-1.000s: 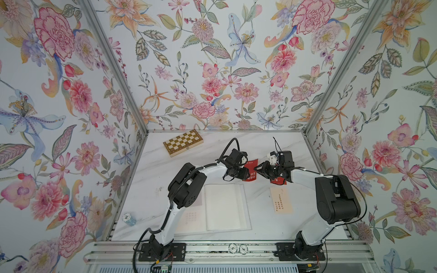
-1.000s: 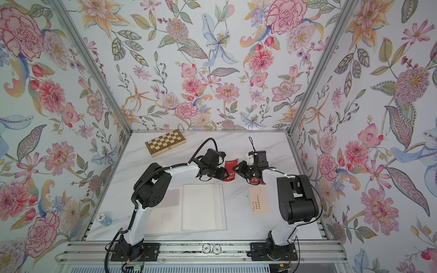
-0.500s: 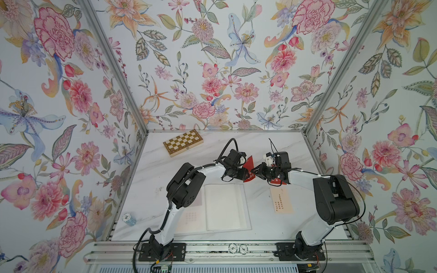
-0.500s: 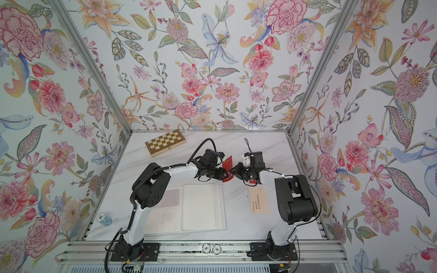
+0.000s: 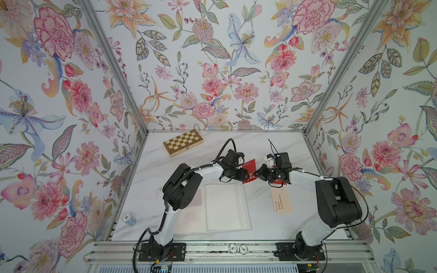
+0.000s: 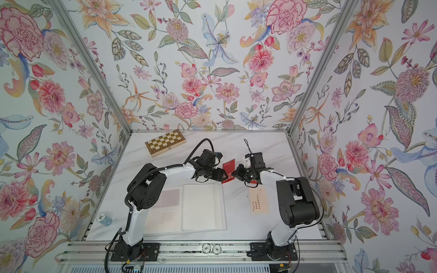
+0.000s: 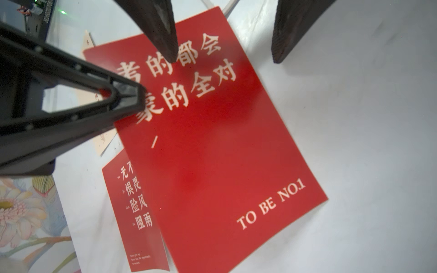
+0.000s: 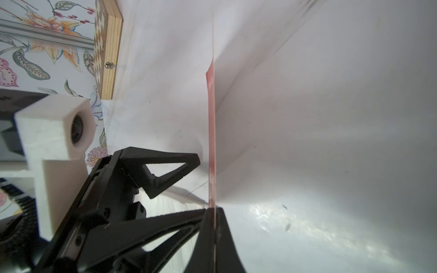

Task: Place the photos into the photo albums
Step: Pick up the photo at the center of the board.

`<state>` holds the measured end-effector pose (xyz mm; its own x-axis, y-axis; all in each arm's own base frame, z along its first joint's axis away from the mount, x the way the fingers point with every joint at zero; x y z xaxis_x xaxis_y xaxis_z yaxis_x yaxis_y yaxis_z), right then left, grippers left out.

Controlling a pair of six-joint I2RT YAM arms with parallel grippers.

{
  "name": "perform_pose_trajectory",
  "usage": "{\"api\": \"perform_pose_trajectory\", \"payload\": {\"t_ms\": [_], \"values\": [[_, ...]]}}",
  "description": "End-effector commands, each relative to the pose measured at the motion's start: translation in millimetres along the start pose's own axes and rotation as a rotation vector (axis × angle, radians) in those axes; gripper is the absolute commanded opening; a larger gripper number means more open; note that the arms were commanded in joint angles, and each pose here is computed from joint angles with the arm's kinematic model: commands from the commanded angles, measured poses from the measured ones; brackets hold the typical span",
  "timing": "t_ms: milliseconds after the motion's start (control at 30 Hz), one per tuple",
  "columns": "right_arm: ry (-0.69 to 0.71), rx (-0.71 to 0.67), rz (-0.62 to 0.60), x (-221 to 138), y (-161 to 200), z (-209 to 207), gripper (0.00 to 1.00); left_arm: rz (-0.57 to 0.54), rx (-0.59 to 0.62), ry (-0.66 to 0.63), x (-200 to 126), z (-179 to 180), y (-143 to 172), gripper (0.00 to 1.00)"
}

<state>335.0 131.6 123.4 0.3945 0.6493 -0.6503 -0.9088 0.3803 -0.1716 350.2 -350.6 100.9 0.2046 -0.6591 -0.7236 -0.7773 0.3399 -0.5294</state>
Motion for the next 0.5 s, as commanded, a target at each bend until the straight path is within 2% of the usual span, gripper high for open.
{"api": "perform_pose_trajectory", "payload": {"t_ms": [0,167,333,467], "values": [[-0.011,-0.062,-0.041,-23.0,-0.2,14.2,0.0,-0.075,0.013,0.028,-41.9,-6.1,-18.2,0.73],[-0.084,-0.107,-0.046,-47.4,13.4,30.8,0.0,-0.186,-0.011,0.113,-82.7,-3.4,-19.3,0.8],[-0.219,-0.155,-0.021,-60.7,36.0,46.2,0.0,-0.366,-0.051,0.324,-118.3,4.1,-8.9,0.81],[-0.334,-0.211,0.026,-62.0,60.6,57.9,0.0,-0.398,-0.083,0.35,-132.0,15.5,12.5,0.81]]}}
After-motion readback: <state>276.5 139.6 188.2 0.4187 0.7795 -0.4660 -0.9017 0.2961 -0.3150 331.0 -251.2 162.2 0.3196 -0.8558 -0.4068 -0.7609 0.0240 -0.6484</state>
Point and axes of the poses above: each gripper's point midway between its finger pads, its own x axis out along the fingers, its own z axis along the line the jaws close on, y = z × x, the point moved 7 cm from there along -x, back along the fingers, and after that the axes turned 6 degrees about x, right-handed, at the moved point
